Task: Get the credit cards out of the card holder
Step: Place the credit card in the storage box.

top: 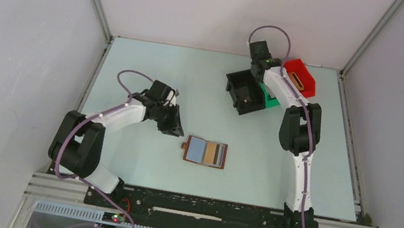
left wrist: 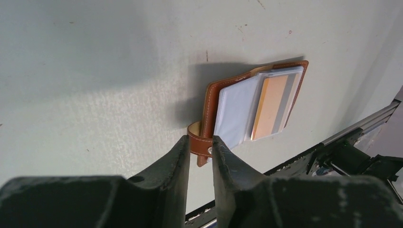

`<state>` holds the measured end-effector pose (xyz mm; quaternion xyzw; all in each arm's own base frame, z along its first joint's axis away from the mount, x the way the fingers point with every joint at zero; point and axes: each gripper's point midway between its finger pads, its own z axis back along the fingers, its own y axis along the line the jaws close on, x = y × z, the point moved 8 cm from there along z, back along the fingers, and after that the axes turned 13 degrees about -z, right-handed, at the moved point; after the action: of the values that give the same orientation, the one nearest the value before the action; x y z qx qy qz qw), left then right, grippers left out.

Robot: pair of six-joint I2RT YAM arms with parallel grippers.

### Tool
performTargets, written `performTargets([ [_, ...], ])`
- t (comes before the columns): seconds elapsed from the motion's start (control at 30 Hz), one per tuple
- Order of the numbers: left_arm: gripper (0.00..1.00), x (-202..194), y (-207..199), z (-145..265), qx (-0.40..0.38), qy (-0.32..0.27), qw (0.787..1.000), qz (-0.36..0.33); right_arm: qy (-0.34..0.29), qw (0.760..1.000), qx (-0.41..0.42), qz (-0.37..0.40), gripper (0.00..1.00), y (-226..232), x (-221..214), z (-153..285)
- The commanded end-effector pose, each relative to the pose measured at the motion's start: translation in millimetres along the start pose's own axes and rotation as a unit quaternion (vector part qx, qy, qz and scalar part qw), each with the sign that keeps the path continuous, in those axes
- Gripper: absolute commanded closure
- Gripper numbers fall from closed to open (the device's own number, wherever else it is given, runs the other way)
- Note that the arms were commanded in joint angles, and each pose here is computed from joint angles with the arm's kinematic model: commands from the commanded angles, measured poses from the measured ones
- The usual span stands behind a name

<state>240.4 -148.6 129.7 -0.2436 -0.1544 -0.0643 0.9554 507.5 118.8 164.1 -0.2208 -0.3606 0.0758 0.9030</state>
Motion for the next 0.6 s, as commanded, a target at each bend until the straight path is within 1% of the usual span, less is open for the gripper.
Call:
performTargets([
  [0.0, 0.7, 14, -10, 26, 0.005, -0.059, 0.998, -0.023, -0.066, 0.992, 0.019, -0.105, 0.59, -45, 38, 89],
  [0.1, 0.68, 12, -13, 35, 0.023, -0.074, 0.997, -0.027, -0.059, 0.986, 0.053, -0.148, 0.49, -47, 32, 132],
  [0.17, 0.67, 8, -20, 38, 0.018, -0.08, 0.996, -0.033, -0.051, 0.977, 0.101, -0.183, 0.33, -43, 21, 163],
  [0.23, 0.66, 3, -31, 39, 0.01, -0.081, 0.996, -0.044, -0.029, 0.962, 0.172, -0.211, 0.29, -26, 2, 186],
  [0.27, 0.65, 1, -35, 39, 0.006, -0.081, 0.996, -0.047, -0.004, 0.955, 0.208, -0.209, 0.28, -10, -19, 189],
  [0.33, 0.63, -5, -47, 36, -0.01, -0.077, 0.996, -0.053, 0.021, 0.935, 0.268, -0.23, 0.28, 11, -50, 207],
  [0.4, 0.58, -11, -56, 33, -0.018, -0.073, 0.995, -0.06, 0.049, 0.908, 0.32, -0.267, 0.3, 25, -82, 221],
  [0.43, 0.56, -13, -61, 31, -0.021, -0.07, 0.995, -0.06, 0.068, 0.884, 0.359, -0.29, 0.3, 32, -97, 228],
  [0.5, 0.56, -20, -69, 24, -0.035, -0.059, 0.996, -0.064, 0.101, 0.832, 0.426, -0.341, 0.34, 43, -126, 241],
  [0.53, 0.56, -24, -72, 20, -0.046, -0.055, 0.996, -0.061, 0.112, 0.806, 0.452, -0.366, 0.37, 48, -137, 247],
  [0.57, 0.56, -28, -76, 16, -0.062, -0.051, 0.995, -0.057, 0.123, 0.786, 0.466, -0.388, 0.4, 53, -149, 250],
])
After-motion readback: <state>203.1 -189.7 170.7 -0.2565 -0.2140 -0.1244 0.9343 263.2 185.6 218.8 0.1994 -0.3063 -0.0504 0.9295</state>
